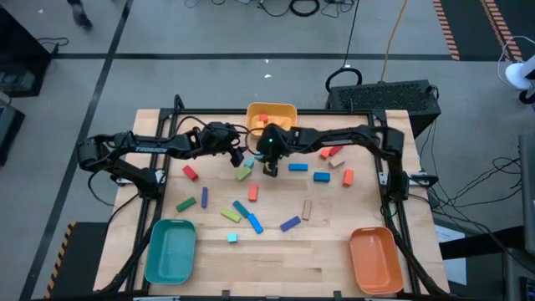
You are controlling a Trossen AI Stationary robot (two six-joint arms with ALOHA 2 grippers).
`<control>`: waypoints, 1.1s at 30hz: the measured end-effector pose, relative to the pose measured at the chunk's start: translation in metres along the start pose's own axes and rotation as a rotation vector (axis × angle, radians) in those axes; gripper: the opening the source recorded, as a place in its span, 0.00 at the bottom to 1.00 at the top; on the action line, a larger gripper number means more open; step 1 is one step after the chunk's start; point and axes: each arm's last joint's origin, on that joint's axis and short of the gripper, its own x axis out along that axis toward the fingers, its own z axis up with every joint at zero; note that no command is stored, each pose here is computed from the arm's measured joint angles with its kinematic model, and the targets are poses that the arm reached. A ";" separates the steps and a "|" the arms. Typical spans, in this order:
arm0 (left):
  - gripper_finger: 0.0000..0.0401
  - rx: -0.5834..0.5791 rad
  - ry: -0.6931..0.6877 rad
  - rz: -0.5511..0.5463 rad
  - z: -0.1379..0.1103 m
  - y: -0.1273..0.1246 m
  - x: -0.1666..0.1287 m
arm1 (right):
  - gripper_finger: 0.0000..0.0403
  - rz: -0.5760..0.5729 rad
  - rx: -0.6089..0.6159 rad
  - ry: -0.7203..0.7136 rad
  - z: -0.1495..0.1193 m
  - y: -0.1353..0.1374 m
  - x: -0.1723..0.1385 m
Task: Sort blocks by size
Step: Put the top blue square block into the yellow bin
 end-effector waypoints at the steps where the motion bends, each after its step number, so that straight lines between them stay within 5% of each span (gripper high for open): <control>1: 0.74 0.000 0.000 -0.001 0.000 0.000 0.000 | 0.28 -0.013 -0.006 -0.015 0.004 0.000 -0.006; 12: 0.74 0.003 0.000 -0.006 0.000 -0.002 0.000 | 0.28 -0.186 0.021 -0.102 0.016 -0.043 -0.040; 24: 0.74 -0.022 0.000 -0.011 0.000 -0.002 0.000 | 0.28 -0.256 0.179 -0.101 -0.001 -0.092 -0.030; 33: 0.74 -0.022 0.002 -0.026 0.000 -0.002 0.000 | 0.29 -0.259 0.238 -0.036 -0.019 -0.103 -0.005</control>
